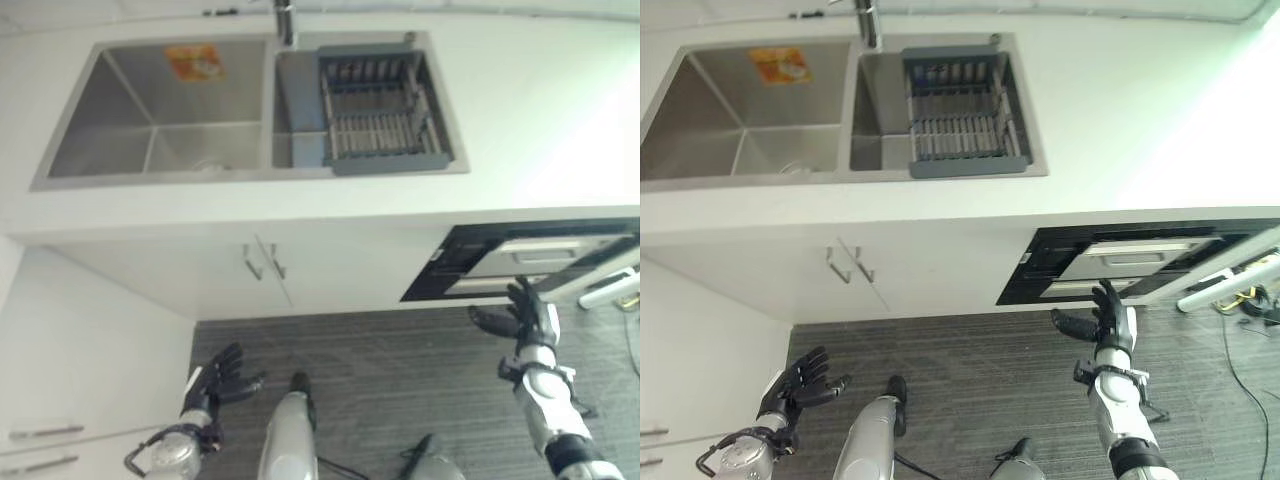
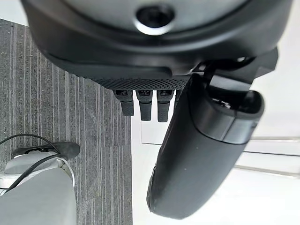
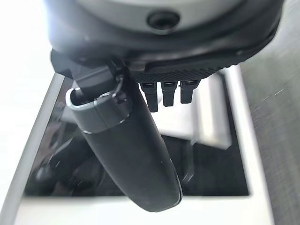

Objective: Place the dishes in the dishwasher.

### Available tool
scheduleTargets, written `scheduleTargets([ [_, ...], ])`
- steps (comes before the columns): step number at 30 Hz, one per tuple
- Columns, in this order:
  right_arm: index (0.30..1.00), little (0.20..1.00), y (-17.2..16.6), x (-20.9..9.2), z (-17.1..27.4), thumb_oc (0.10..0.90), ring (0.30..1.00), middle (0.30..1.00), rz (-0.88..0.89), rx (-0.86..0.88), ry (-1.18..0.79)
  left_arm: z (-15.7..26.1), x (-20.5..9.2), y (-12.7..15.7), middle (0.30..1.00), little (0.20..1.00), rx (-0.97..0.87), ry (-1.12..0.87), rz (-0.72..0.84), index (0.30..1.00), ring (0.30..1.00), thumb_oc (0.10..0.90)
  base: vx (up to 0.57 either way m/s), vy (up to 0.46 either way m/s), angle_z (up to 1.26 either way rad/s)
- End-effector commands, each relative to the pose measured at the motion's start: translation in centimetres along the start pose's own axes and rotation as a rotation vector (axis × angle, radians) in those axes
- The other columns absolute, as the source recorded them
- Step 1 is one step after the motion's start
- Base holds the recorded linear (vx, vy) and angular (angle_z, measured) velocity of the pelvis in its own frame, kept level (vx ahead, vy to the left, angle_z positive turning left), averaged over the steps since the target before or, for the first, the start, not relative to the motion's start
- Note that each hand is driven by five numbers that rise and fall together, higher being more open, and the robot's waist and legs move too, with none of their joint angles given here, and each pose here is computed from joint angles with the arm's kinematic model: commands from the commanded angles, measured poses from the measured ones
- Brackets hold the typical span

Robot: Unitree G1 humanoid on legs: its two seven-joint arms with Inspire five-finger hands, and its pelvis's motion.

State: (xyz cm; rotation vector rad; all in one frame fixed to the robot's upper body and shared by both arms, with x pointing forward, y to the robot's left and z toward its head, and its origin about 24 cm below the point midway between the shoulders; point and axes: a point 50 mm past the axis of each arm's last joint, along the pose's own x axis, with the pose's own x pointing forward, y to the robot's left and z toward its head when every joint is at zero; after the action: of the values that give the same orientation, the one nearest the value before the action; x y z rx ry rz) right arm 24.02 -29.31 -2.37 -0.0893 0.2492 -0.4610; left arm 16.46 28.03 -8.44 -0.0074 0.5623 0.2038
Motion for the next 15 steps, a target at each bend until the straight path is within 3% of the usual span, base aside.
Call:
scheduleTargets([
  [1,0.900,0.900,-2.1,1.6,3.7,0.800,0.900,0.900,-0.032,0.037,-0.159,-0.4,-0.5,0.9,0.900,0.900,-0.022,0.007,0.018,0.900,0.900,0.800,-0.01,0.016,-0.45],
  [7,0.900,0.900,-1.3,-0.9,-2.4,0.800,0.900,0.900,0.080,-0.002,0.073,-2.0,-0.1,0.4,0.900,0.900,-0.004,0.103,0.035,0.900,0.900,0.800,-0.01,0.012,-0.27],
  [15,0.900,0.900,-0.1,-6.4,-11.4,0.800,0.900,0.900,0.240,0.056,0.515,-5.7,-0.8,0.2,0.900,0.900,0.051,0.308,0.061,0.900,0.900,0.800,0.04,0.017,-0.12],
])
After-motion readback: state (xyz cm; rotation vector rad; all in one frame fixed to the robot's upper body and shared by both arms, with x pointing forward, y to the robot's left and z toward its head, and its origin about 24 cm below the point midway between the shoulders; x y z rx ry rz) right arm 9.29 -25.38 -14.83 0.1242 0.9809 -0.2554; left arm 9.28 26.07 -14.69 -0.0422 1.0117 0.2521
